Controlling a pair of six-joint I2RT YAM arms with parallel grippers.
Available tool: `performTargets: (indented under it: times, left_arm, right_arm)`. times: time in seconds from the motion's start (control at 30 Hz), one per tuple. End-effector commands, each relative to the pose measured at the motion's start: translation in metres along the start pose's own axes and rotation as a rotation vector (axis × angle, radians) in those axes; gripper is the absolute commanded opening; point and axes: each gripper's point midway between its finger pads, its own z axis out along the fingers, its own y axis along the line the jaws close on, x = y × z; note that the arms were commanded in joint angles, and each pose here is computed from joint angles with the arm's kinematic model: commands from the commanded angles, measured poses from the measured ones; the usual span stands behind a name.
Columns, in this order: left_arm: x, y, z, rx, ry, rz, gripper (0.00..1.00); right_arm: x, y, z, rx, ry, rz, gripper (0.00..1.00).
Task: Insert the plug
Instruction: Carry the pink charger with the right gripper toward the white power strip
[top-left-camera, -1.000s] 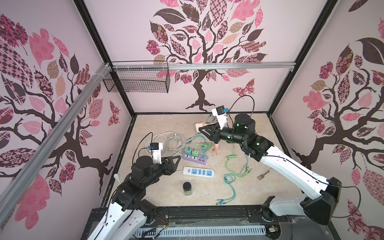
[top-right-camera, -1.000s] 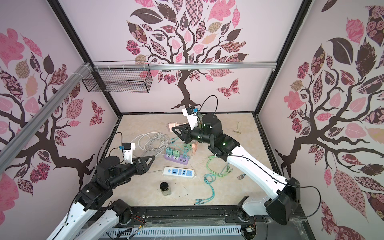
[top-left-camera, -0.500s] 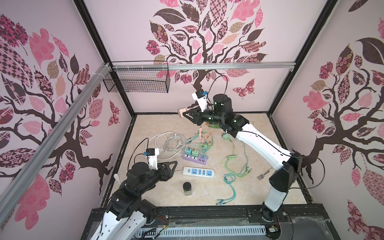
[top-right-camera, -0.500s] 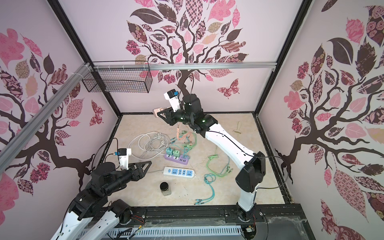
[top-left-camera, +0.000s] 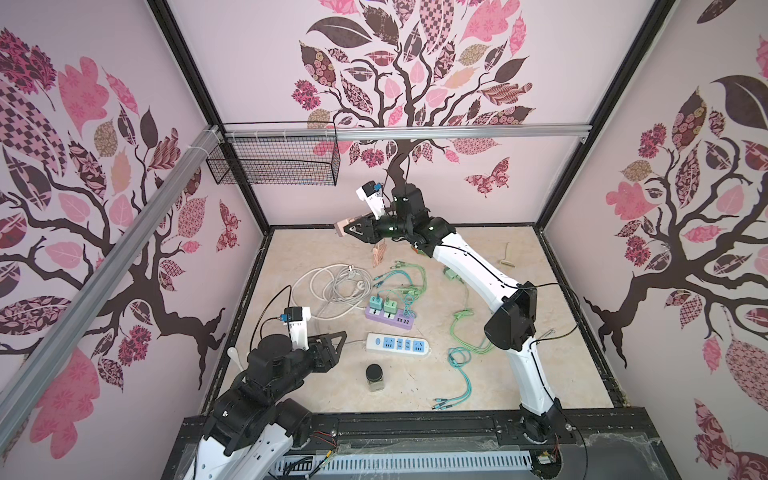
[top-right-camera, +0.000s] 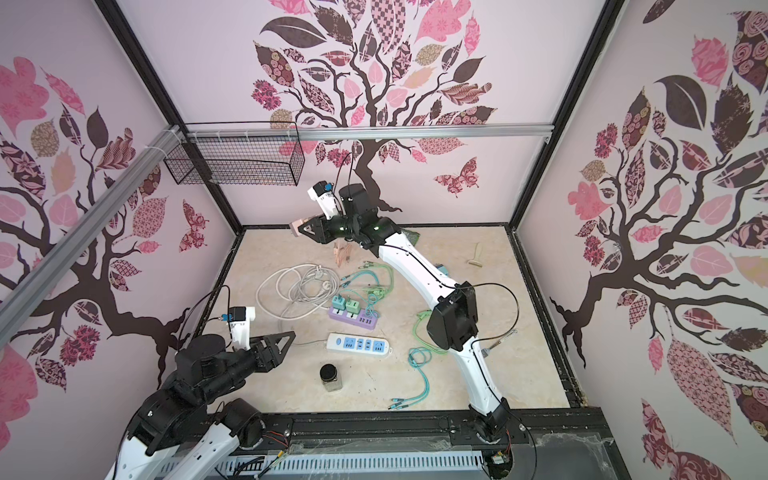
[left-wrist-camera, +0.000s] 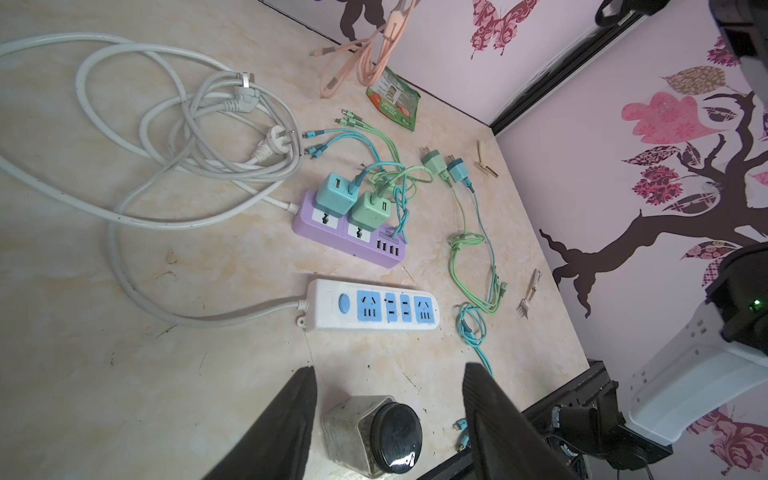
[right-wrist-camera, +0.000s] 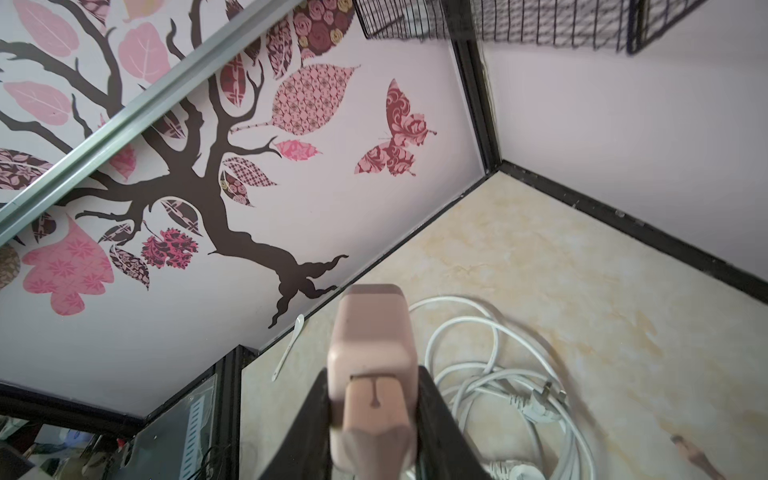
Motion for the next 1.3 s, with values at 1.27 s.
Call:
performTargets:
  times: [1.27]
  left_arm:
    - [0.052,0.048,0.09,-0.112,0.125,-0.265,0.41]
  right_arm:
    - [0.231,0.029,-0.057,0.101,0.705,-0.231,0.18]
